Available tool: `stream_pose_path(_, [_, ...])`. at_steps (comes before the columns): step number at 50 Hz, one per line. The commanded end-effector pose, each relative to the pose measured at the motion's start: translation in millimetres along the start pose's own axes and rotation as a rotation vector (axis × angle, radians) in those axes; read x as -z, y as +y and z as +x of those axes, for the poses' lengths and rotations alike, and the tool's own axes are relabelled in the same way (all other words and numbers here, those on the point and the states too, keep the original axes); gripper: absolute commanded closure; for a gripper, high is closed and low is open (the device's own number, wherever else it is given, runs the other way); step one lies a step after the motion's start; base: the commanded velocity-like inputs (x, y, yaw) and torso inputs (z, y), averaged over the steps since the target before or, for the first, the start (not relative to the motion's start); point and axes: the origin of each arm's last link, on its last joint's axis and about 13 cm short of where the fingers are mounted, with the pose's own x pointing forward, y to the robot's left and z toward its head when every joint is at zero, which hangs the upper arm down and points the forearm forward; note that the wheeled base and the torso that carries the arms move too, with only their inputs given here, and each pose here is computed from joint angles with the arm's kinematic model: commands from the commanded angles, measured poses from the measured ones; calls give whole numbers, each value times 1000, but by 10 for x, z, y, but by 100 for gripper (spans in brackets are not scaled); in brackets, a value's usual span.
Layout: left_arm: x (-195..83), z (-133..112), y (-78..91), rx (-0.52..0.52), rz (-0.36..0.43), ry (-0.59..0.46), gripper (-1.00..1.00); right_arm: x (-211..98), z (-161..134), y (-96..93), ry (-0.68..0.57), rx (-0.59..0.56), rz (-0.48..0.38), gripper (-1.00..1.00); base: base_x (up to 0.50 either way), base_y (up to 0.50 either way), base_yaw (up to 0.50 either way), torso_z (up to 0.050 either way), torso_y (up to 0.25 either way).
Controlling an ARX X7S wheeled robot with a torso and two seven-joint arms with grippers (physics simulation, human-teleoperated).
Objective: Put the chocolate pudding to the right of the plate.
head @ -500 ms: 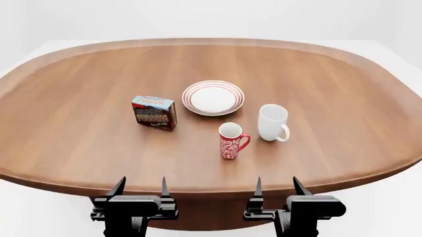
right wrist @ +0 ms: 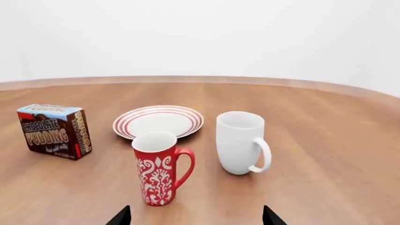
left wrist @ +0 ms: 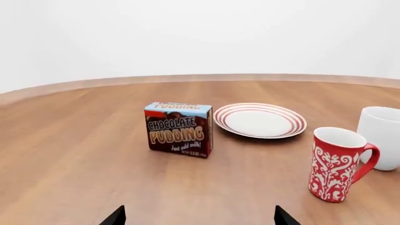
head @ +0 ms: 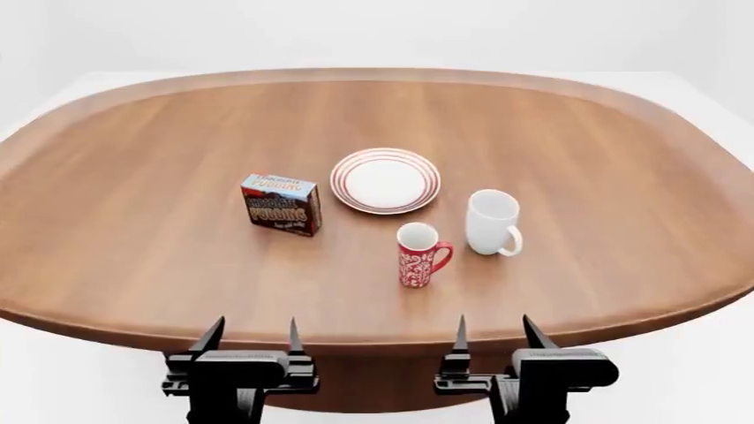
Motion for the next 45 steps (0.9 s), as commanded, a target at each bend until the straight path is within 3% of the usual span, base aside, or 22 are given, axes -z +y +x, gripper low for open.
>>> stream_pose_path(1, [11, -2, 19, -11, 12, -2, -100, -5, -11, 18, -3, -11, 15, -100, 0, 500, 0, 0, 0])
stream_pose_path(9, [25, -2, 23, -14, 14, -2, -100, 6, -12, 22, -11, -5, 16, -100, 0, 500, 0, 0, 0])
stream_pose_path(11, [28, 0, 25, -15, 14, 0, -100, 7, -10, 18, 1, -24, 45, -100, 0, 137, 0, 0, 0])
stream_pose_path(16, [12, 9, 25, -14, 3, 21, -100, -1, 6, 13, 6, -5, 29, -100, 0, 0, 0, 0, 0])
stream_pose_path(20, [-229, 66, 18, -7, 0, 55, -100, -141, 80, -21, 43, 16, 15, -100, 0, 0, 0, 0, 0])
stream_pose_path(23, [-631, 183, 44, 6, 24, 29, -100, -527, 141, -53, 25, -37, 10, -100, 0, 0, 0, 0, 0])
stream_pose_path(28, [-1158, 345, 78, 64, -5, 8, -100, -1145, 226, -98, -9, -97, 72, -100, 0, 0, 0, 0, 0])
stream_pose_path(30, [-1262, 383, 91, 48, 7, -7, -100, -1270, 258, -101, -32, -85, 29, -100, 0, 0, 0, 0, 0])
stream_pose_path(35, [-1280, 407, 107, 36, 8, -33, -100, -1357, 290, -119, -65, -87, 4, -100, 5, 0, 0, 0, 0])
stream_pose_path(45, [-1206, 406, 105, 26, 37, -39, -100, -1224, 304, -118, -37, -84, 5, -100, 485, 0, 0, 0, 0])
